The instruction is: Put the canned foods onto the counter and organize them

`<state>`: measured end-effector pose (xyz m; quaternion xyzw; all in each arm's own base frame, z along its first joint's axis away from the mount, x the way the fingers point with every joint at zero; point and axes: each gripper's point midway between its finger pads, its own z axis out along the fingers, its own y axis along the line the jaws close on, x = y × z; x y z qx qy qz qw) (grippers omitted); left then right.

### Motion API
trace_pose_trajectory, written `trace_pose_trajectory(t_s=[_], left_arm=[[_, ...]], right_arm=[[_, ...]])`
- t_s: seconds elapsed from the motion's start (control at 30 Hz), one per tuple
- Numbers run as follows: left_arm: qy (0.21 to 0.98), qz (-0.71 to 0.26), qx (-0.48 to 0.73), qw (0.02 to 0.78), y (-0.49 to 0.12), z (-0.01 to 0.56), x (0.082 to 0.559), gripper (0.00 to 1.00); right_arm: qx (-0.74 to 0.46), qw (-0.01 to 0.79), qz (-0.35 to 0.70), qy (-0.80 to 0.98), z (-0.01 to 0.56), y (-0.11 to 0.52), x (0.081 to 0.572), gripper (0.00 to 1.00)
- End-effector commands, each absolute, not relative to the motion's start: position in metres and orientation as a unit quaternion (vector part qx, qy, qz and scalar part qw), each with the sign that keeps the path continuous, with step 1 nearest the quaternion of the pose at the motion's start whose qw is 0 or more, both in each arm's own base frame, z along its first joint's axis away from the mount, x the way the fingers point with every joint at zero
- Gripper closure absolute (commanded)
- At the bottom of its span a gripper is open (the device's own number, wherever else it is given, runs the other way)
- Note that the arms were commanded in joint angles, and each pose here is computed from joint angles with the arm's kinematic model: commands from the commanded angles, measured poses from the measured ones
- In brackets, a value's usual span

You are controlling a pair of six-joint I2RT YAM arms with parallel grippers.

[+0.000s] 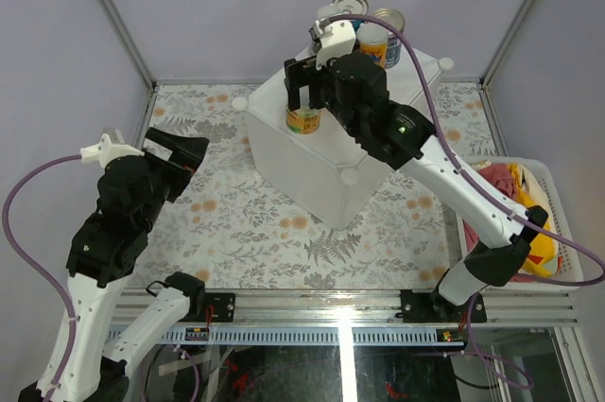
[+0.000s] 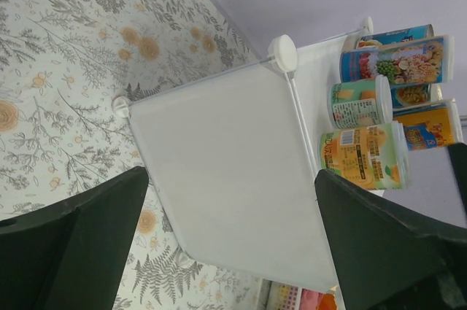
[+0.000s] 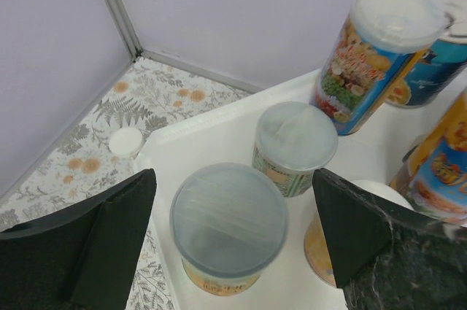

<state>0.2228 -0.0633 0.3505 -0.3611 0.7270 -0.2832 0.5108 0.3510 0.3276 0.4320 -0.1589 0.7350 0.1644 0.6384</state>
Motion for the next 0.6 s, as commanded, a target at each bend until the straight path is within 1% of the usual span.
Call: trace_pose_trajectory(t_s=[0.0, 0.07, 0.13, 0.27, 0.37, 0.43, 0.57], left_arm=[[0.704, -0.28, -0.341, 0.557, -0.06, 0.379, 0.238, 0.02], [0.699, -0.268, -0.334, 0.572, -0.057, 0.388, 0.244, 0.02], [0.695, -0.252, -0.328, 0.588, -0.052, 0.395, 0.249, 0.02], [0.693, -0.22, -0.316, 0.609, -0.046, 0.402, 0.26, 0.02], [0.691, -0.202, -0.311, 0.62, -0.042, 0.405, 0.266, 0.02], [0.693, -0.197, -0.307, 0.622, -0.042, 0.405, 0.268, 0.02], [0.698, -0.205, -0.303, 0.615, -0.048, 0.4, 0.274, 0.02]], right_arm=[[-0.087, 0.714, 0.178, 0.672, 0.52, 0.277, 0.333, 0.04], [-0.062, 0.721, 0.148, 0.674, 0.523, 0.252, 0.328, 0.0], [-0.026, 0.725, 0.103, 0.68, 0.519, 0.221, 0.325, 0.0], [0.124, 0.718, -0.044, 0.683, 0.496, 0.133, 0.311, 0.0], [0.196, 0.699, -0.13, 0.676, 0.474, 0.086, 0.29, 0.01], [0.221, 0.692, -0.154, 0.67, 0.466, 0.064, 0.275, 0.0], [0.234, 0.684, -0.19, 0.665, 0.454, 0.036, 0.255, 0.0]])
